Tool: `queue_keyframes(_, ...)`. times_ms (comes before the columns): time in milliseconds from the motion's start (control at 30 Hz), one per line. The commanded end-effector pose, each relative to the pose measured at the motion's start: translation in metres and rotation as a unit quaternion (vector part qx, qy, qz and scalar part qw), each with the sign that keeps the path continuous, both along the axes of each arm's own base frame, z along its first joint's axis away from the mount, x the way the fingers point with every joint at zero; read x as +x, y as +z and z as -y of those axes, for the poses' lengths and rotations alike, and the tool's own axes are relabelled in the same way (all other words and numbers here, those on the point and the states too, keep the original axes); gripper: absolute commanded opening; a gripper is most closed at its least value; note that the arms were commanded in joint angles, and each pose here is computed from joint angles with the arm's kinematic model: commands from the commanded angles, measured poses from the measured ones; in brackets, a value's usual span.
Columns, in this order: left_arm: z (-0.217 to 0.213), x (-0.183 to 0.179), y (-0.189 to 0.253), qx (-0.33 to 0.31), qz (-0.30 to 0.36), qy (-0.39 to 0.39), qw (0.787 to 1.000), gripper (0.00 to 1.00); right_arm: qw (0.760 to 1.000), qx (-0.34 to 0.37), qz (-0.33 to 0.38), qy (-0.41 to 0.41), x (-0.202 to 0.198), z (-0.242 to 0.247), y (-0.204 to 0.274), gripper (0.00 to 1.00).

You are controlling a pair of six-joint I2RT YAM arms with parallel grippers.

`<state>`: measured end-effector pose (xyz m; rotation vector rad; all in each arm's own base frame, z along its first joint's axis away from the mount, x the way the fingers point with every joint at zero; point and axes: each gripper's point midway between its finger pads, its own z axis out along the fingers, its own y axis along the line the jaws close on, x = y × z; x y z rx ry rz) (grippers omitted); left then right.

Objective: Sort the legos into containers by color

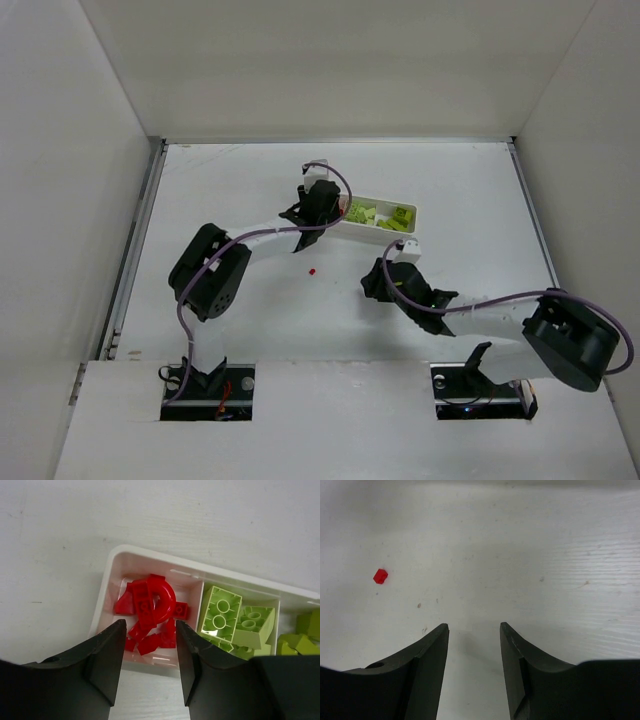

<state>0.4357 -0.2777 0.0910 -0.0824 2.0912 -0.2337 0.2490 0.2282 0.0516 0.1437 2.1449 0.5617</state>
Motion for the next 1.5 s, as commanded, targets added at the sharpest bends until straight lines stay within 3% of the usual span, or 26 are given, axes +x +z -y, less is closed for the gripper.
queue_keyframes(0,-0.009,-0.006,0.056,-0.055,0.048,0.008,0.997,0.42,0.999,0.025,0.03,0.013,0.013,-0.032,0.024,0.51)
queue_keyframes(133,-0.035,-0.03,0.066,-0.097,0.053,0.029,0.993,0.42,0.998,0.015,0.025,0.05,0.009,-0.068,0.017,0.48)
queue_keyframes(367,-0.099,-0.08,0.045,-0.131,0.035,0.079,0.988,0.43,0.995,-0.016,0.027,0.094,0.014,-0.116,0.001,0.49)
queue_keyframes(667,-0.149,-0.126,0.021,-0.143,0.024,0.102,0.984,0.44,0.991,-0.076,0.022,0.109,0.028,-0.131,-0.021,0.45)
queue_keyframes(1467,-0.166,-0.135,0.012,-0.158,0.017,0.112,0.981,0.45,0.974,-0.187,0.03,0.12,0.042,-0.13,-0.048,0.4)
